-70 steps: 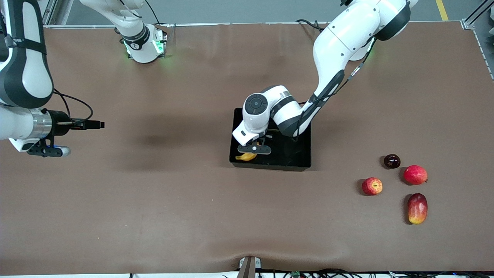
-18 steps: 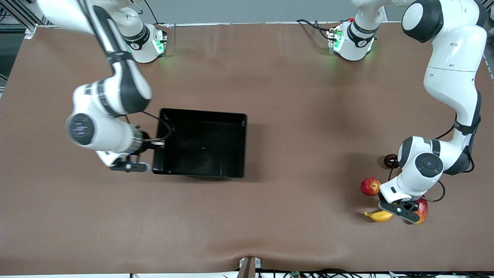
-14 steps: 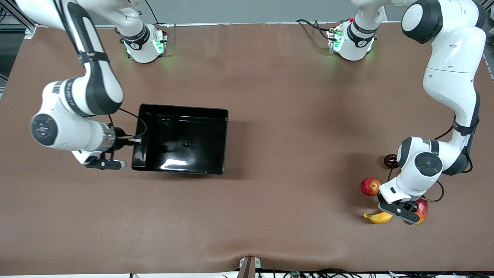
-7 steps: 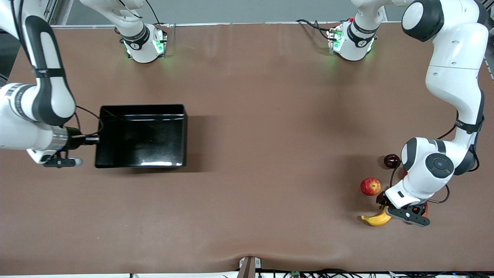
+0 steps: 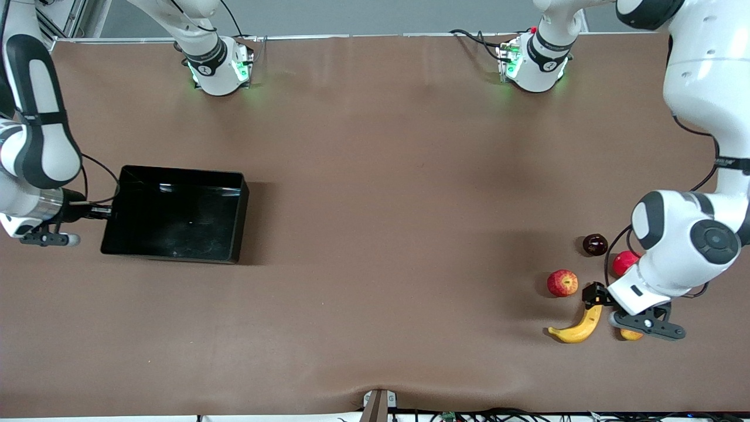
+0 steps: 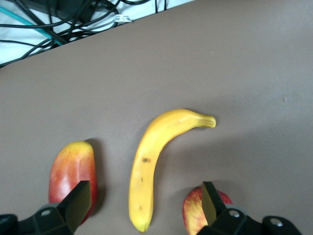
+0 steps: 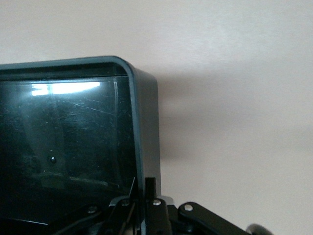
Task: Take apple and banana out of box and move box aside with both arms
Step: 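Release the box with the right gripper while the left gripper releases the banana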
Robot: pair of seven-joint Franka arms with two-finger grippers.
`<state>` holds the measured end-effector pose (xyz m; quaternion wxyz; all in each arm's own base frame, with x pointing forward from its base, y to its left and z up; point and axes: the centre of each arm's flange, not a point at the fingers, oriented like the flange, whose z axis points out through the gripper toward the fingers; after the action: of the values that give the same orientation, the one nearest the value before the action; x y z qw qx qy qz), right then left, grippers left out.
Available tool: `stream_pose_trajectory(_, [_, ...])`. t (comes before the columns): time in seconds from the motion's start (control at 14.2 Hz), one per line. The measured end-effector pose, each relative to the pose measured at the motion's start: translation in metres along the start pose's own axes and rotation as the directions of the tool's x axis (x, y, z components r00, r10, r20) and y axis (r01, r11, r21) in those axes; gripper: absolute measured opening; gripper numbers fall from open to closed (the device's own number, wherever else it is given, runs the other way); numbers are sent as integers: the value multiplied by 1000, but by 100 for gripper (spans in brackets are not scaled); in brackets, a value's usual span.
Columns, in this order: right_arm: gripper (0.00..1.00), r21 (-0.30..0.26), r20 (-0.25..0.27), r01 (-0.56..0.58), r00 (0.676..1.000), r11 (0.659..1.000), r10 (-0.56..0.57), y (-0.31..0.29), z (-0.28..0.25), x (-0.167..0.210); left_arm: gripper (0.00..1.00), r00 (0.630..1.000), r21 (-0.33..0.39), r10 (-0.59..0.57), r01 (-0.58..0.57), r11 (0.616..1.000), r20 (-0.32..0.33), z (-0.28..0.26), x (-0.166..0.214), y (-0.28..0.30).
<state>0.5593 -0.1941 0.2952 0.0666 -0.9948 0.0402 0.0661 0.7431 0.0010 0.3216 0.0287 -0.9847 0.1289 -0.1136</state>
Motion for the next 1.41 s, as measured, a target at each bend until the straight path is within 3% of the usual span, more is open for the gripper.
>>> stream_pose_trajectory(0.49, [6, -10, -20, 12, 1000, 1000, -12, 38, 40, -1, 100, 981, 15, -181, 180, 984, 64, -59, -6, 26])
stream_pose_trajectory(0.78, [6, -3, -26, 22, 999, 1000, -22, 56, 47, -4, 100, 964, 12, -260, 260, 966, 52, -94, -1, 51])
stream_pose_trajectory(1.27, [6, -1, -22, 23, 999, 1000, -23, 55, 47, -4, 100, 957, 58, -282, 279, 959, 61, -191, -9, 76])
stream_pose_trajectory(1.34, [13, 6, -10, 24, 1000, 1000, -24, 55, 47, -4, 100, 957, 69, -284, 280, 958, 55, -208, -11, 77])
stream_pose_trajectory(1.41, [13, 14, 6, 25, 1000, 1000, -25, 54, 45, -4, 100, 957, 79, -284, 279, 957, 58, -223, -15, 78])
